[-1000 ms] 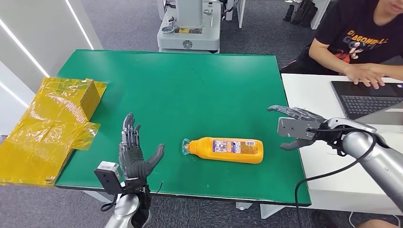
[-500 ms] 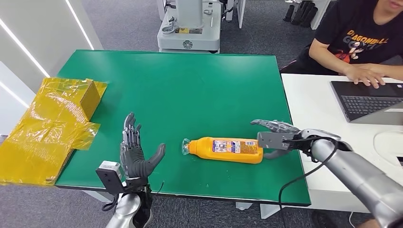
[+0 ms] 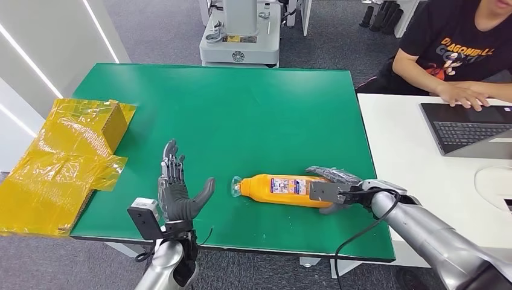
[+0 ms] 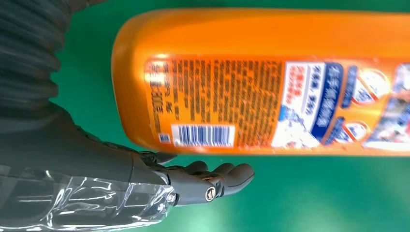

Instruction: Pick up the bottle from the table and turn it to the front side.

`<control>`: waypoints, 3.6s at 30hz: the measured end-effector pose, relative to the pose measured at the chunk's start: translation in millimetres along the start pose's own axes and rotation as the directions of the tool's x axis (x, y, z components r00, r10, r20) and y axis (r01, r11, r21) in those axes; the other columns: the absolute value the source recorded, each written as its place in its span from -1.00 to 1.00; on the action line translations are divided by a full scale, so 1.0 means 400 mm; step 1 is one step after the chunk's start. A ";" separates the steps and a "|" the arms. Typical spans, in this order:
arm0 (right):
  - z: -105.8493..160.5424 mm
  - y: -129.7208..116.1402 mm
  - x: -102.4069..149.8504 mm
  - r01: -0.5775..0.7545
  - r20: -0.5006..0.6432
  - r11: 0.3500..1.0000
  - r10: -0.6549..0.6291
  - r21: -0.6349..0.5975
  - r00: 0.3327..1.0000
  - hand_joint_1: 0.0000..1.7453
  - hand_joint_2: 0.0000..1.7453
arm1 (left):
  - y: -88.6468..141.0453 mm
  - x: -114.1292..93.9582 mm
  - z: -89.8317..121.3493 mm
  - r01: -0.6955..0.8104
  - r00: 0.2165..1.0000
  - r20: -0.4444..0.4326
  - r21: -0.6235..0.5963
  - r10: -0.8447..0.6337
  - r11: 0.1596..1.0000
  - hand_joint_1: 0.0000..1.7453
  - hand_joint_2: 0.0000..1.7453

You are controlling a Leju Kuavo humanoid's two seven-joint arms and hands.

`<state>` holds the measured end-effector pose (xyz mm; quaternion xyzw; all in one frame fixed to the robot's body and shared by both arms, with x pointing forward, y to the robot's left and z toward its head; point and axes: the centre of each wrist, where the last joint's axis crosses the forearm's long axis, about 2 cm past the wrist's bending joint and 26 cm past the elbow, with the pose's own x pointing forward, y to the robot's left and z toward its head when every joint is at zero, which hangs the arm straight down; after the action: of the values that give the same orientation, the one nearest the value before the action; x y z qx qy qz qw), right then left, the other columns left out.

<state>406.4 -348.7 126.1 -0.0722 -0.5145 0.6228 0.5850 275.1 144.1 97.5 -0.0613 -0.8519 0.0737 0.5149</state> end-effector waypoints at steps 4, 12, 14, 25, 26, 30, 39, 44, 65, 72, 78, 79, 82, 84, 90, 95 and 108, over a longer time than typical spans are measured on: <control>0.000 0.012 -0.003 0.004 -0.008 1.000 -0.004 0.009 1.000 -1.00 1.00 | -0.006 -0.003 -0.002 -0.006 1.000 -0.006 -0.009 0.006 1.000 -1.00 1.00; 0.009 0.036 -0.016 0.009 -0.025 1.000 -0.009 0.013 1.000 0.18 1.00 | -0.015 -0.008 -0.001 -0.010 1.000 -0.014 -0.026 0.010 1.000 -1.00 1.00; 0.012 0.044 -0.017 0.001 -0.026 1.000 -0.001 0.003 1.000 0.84 1.00 | -0.016 -0.008 0.000 -0.011 1.000 -0.017 -0.028 0.010 1.000 -1.00 1.00; 0.014 0.062 -0.015 -0.033 -0.016 0.999 0.032 -0.042 0.999 -0.96 1.00 | -0.024 -0.011 0.006 -0.012 1.000 -0.026 -0.033 0.011 0.999 -1.00 1.00; 0.015 0.061 -0.015 -0.034 -0.017 0.998 0.034 -0.043 0.999 -1.00 1.00 | -0.024 -0.011 0.006 -0.012 1.000 -0.026 -0.034 0.011 0.999 -1.00 1.00; 0.016 0.057 -0.016 -0.037 -0.022 0.998 0.036 -0.055 0.999 -1.00 1.00 | -0.024 -0.011 0.007 -0.012 1.000 -0.026 -0.034 0.011 0.999 -1.00 1.00; 0.017 0.054 -0.017 -0.038 -0.024 0.998 0.036 -0.060 0.999 -1.00 1.00 | -0.025 -0.011 0.007 -0.012 1.000 -0.027 -0.034 0.011 0.999 -1.00 1.00; 0.017 0.043 -0.015 -0.064 -0.030 0.996 0.062 -0.054 0.998 -1.00 1.00 | -0.024 -0.012 0.008 -0.010 1.000 -0.028 -0.037 0.009 0.999 -1.00 1.00; -0.098 -0.059 0.136 -0.138 0.155 0.989 0.144 -0.047 0.977 -1.00 1.00 | -0.043 -0.017 0.010 -0.013 1.000 -0.029 -0.095 0.011 0.995 -1.00 1.00; -0.151 -0.050 0.195 -0.124 0.162 0.992 0.119 0.020 0.980 -1.00 1.00 | -0.042 -0.016 0.006 -0.009 1.000 -0.025 -0.086 0.007 0.996 -1.00 1.00; -0.161 -0.018 0.189 -0.120 0.106 0.990 0.113 0.067 0.988 -1.00 1.00 | -0.036 -0.017 0.006 -0.001 1.000 -0.026 -0.073 -0.001 0.997 -1.00 1.00; -0.161 -0.013 0.186 -0.120 0.095 0.990 0.113 0.075 0.989 -1.00 1.00 | -0.036 -0.017 0.007 0.000 1.000 -0.027 -0.071 -0.002 0.997 -1.00 1.00; -0.160 -0.003 0.178 -0.125 0.056 0.987 0.120 0.097 0.991 -1.00 1.00 | -0.034 -0.018 0.008 0.002 1.000 -0.028 -0.067 -0.004 0.998 -1.00 1.00; -0.159 -0.002 0.176 -0.130 0.038 0.986 0.127 0.106 0.991 -1.00 1.00 | -0.033 -0.018 0.008 0.003 1.000 -0.029 -0.067 -0.005 0.998 -1.00 1.00; -0.158 -0.006 0.173 -0.148 0.000 0.980 0.150 0.133 0.989 -1.00 1.00 | -0.033 -0.018 0.009 0.003 1.000 -0.030 -0.066 -0.005 0.998 -1.00 1.00; -0.152 -0.018 0.166 -0.169 -0.039 0.971 0.178 0.168 0.983 -1.00 1.00 | -0.033 -0.018 0.009 0.002 1.000 -0.030 -0.068 -0.004 0.998 -1.00 1.00; -0.112 -0.011 0.106 -0.255 -0.127 0.963 0.264 0.085 0.956 -1.00 1.00 | -0.038 -0.014 0.027 0.013 0.999 -0.050 -0.091 -0.018 0.996 -1.00 1.00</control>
<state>427.2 -290.6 130.5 -0.1618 -0.4379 0.7048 0.5341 267.7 127.3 90.5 -0.0797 -0.8415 0.0294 0.5336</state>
